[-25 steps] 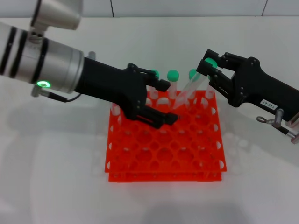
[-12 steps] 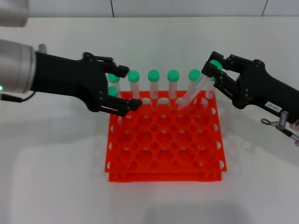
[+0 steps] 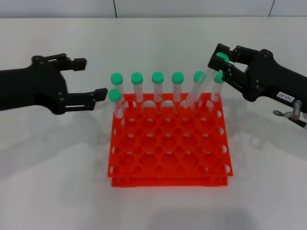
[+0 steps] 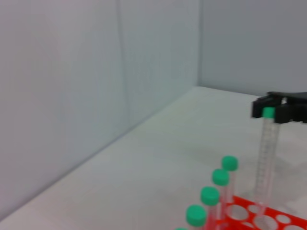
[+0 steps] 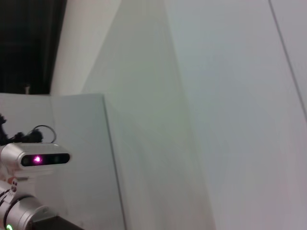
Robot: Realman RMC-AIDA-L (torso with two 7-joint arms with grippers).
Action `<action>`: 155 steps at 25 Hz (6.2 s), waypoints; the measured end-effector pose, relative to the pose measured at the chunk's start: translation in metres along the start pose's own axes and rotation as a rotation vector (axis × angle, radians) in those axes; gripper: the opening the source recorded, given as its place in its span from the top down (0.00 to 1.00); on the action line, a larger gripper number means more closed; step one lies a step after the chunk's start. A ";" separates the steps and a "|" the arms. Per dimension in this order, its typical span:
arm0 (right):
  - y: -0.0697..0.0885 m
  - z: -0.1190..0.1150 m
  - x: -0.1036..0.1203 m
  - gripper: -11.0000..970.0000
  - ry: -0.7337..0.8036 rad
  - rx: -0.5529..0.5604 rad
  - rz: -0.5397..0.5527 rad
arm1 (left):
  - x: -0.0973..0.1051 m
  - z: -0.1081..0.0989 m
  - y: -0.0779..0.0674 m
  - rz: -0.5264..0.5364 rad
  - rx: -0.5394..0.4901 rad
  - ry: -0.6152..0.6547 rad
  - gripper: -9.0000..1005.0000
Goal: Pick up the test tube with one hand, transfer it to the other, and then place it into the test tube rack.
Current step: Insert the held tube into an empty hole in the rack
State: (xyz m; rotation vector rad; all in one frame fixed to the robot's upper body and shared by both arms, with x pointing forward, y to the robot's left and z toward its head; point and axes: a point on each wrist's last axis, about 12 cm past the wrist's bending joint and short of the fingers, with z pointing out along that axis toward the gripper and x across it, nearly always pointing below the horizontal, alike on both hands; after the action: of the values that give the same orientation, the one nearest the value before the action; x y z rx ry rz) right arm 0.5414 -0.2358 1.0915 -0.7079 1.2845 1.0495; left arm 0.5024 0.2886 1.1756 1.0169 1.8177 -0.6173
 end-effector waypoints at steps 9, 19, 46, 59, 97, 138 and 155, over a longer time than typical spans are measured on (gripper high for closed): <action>-0.007 0.010 -0.013 0.70 0.080 -0.087 0.009 | 0.064 -0.023 -0.021 -0.050 -0.064 -0.190 0.17; -0.008 0.020 -0.020 0.69 0.137 -0.141 0.014 | 0.117 -0.029 -0.031 -0.149 -0.135 -0.241 0.17; -0.006 0.065 -0.035 0.68 0.126 -0.250 -0.068 | 0.147 -0.034 -0.023 -0.310 -0.153 -0.145 0.17; 0.000 0.117 -0.020 0.68 0.271 -0.221 -0.149 | 0.136 -0.035 -0.022 -0.308 -0.119 -0.118 0.17; 0.002 0.115 -0.001 0.66 0.315 -0.120 -0.084 | 0.128 -0.026 -0.020 -0.270 -0.052 -0.111 0.17; 0.005 0.108 0.012 0.64 0.352 -0.094 -0.104 | 0.123 -0.022 -0.016 -0.240 -0.024 -0.090 0.17; 0.004 0.111 0.015 0.63 0.381 -0.084 -0.110 | 0.120 -0.019 -0.013 -0.230 -0.023 -0.088 0.17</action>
State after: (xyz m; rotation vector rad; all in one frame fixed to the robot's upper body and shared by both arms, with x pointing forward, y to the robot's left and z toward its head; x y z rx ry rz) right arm 0.5830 -0.1321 1.0983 -1.0682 1.5114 0.9087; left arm 0.4557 0.3415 1.0753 0.7581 1.8732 -0.7658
